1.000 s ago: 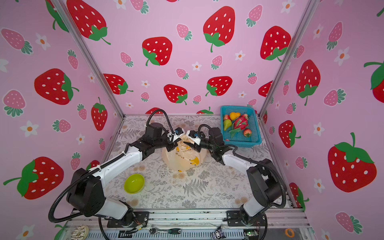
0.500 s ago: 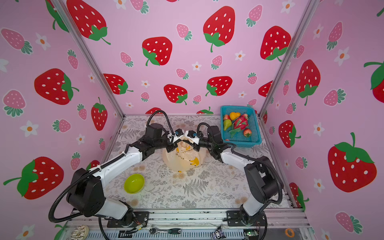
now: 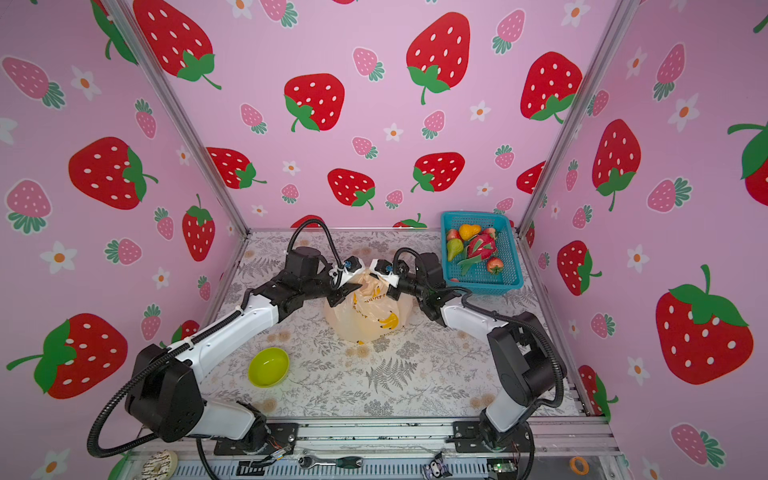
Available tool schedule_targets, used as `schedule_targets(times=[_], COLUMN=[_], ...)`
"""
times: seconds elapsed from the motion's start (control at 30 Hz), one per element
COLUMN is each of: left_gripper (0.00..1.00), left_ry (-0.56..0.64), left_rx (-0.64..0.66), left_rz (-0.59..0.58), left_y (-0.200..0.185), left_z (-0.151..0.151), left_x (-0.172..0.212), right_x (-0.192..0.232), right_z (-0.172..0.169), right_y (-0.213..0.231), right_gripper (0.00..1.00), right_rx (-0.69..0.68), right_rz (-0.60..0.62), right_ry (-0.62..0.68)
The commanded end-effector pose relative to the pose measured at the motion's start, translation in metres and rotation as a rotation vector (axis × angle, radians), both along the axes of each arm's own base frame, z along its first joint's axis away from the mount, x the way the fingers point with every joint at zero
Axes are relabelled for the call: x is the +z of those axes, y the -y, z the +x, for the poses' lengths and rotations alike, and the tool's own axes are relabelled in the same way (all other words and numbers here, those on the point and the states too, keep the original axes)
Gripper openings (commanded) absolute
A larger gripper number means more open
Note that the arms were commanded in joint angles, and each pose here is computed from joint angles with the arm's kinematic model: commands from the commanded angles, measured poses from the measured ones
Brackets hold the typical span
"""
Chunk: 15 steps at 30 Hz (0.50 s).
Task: Place the fake fruits into the plastic bag and tie a complex knot
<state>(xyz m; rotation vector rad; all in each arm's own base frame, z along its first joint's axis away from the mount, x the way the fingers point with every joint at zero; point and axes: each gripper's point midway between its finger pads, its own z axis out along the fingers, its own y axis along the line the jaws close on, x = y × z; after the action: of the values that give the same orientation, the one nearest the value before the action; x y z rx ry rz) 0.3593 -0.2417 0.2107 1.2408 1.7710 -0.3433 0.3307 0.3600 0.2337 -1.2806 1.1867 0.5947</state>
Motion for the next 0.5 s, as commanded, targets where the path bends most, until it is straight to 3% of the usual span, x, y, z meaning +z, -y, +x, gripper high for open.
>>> schedule_targets(times=[0.0,0.13,0.3,0.47], left_gripper=[0.35,0.35,0.14,0.07], left_ry=[-0.073,-0.109,-0.16,-0.24], left_rx=[0.032,0.034,0.052,0.063], left_rz=[-0.014,-0.038,-0.114,-0.271], left_y=[-0.006,-0.001,0.007,0.019], left_z=[0.005,0.012,0.014,-0.001], left_x=[0.006,0.006,0.016,0.032], right_x=[0.028,0.035,0.037,0.043], right_z=[-0.002,-0.003,0.003,0.015], right_y=[0.005,0.004,0.008,0.013], right_gripper=[0.0,0.0,0.0,0.0], right_rx=[-0.014,-0.014,-0.087,-0.207], right_rz=[0.045,0.062,0.068,0.107], right_ry=[0.096,0.116,0.159,0.2])
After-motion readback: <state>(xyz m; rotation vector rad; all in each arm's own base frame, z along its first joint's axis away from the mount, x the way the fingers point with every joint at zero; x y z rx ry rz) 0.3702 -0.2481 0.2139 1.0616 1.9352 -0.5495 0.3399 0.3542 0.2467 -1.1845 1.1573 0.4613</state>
